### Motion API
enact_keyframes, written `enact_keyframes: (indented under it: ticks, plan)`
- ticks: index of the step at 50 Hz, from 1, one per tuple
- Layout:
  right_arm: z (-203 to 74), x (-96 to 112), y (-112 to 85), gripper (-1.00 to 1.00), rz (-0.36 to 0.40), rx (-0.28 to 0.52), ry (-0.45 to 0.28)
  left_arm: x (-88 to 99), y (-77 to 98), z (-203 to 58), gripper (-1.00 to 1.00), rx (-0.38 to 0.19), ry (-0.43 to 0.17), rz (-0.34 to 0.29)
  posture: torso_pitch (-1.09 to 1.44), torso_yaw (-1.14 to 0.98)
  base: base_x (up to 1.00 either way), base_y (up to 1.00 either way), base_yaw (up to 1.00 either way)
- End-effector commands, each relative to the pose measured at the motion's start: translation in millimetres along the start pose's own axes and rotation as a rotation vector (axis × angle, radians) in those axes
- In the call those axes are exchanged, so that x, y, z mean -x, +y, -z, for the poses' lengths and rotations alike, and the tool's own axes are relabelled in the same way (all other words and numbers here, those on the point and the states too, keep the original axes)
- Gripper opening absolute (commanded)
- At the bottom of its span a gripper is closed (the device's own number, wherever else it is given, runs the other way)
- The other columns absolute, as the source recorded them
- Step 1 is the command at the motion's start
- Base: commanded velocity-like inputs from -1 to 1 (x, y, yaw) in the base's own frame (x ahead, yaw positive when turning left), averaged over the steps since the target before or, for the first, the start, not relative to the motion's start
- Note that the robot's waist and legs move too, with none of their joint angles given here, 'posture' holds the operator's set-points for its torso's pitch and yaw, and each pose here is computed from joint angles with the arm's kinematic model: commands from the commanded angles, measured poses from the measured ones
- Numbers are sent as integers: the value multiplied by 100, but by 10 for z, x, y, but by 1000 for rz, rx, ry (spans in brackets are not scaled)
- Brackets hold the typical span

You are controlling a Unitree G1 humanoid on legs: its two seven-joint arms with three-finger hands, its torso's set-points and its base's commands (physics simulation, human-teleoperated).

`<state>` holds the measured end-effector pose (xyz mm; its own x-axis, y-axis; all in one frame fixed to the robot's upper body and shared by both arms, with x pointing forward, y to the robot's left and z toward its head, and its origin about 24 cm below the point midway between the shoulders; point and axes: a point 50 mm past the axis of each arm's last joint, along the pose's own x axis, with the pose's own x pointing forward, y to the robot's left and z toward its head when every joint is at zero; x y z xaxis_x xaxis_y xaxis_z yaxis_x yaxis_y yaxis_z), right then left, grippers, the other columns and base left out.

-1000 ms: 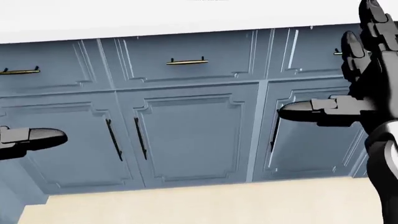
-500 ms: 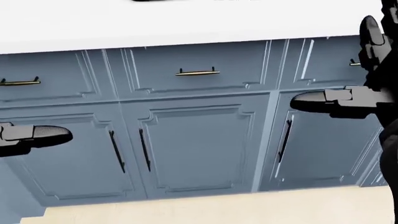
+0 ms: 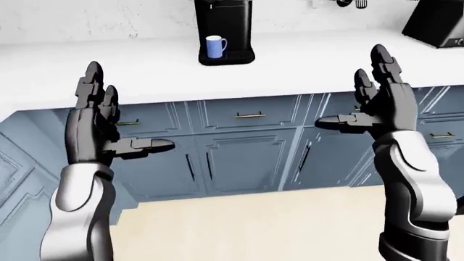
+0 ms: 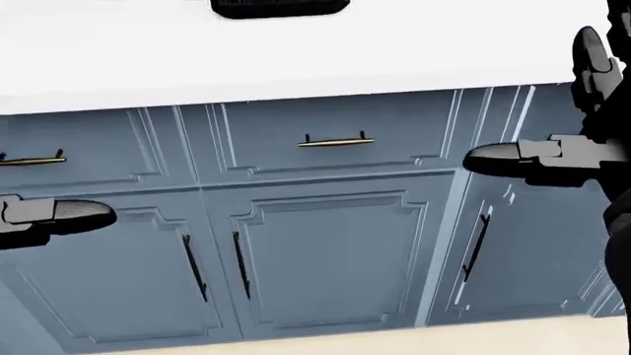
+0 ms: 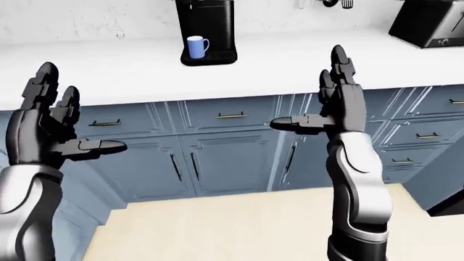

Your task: Pick the mug from under the coffee machine dispenser and place it on the counter.

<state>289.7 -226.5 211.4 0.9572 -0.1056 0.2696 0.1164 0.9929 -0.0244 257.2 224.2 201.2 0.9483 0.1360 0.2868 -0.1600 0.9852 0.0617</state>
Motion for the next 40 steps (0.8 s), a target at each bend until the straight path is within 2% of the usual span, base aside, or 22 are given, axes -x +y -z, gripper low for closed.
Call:
enact_keyframes:
  ticks: [1, 40]
  plan:
    - [-144, -11, 32, 100, -17, 1, -75, -7, 25, -117, 100, -13, -63, -12, 0, 0, 21, 12, 0]
    - [-160, -21, 3, 100, -12, -14, -73, -11, 28, -158, 100, -11, -69, -13, 0, 0, 21, 10, 0]
